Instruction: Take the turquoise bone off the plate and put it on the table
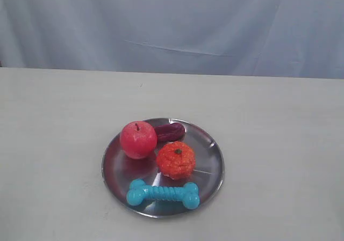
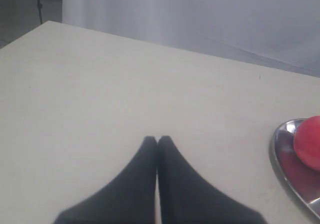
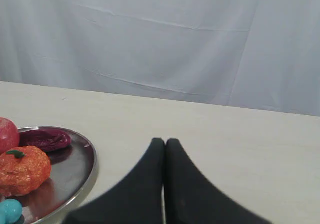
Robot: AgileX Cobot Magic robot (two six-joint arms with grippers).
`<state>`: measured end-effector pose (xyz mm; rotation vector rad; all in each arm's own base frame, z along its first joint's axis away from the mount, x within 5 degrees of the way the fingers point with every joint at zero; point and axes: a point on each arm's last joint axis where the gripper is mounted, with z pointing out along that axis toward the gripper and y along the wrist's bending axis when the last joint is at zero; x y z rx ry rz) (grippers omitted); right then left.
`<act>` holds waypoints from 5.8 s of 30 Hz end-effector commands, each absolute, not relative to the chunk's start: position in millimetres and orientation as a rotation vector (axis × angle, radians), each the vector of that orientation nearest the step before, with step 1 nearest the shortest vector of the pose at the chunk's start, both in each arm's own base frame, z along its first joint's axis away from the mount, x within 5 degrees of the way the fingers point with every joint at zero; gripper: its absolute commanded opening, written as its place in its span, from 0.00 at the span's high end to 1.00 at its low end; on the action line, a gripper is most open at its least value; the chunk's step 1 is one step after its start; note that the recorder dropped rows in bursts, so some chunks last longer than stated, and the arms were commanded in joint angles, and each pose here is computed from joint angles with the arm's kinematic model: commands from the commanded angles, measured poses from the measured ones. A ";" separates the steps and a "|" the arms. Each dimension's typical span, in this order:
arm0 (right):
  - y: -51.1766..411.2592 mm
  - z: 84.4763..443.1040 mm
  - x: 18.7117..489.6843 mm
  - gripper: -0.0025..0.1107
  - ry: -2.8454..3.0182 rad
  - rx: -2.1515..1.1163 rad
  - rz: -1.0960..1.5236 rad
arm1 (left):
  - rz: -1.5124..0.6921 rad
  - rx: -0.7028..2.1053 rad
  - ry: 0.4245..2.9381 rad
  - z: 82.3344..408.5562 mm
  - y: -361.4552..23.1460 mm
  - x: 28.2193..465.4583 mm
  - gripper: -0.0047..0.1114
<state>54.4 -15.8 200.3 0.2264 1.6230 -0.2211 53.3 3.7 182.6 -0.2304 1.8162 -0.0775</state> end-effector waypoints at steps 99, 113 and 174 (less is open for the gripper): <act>131.5 194.3 369.1 0.51 2.650 -1.310 0.262 | -0.070 -0.232 1.812 182.3 4.2 53.3 0.96; 133.5 169.7 380.3 0.51 2.646 -1.287 0.236 | -0.070 -0.232 1.812 182.3 4.2 53.3 0.96; 119.8 286.2 354.6 0.98 2.495 -0.875 0.097 | -0.070 -0.232 1.812 182.3 4.2 53.3 0.96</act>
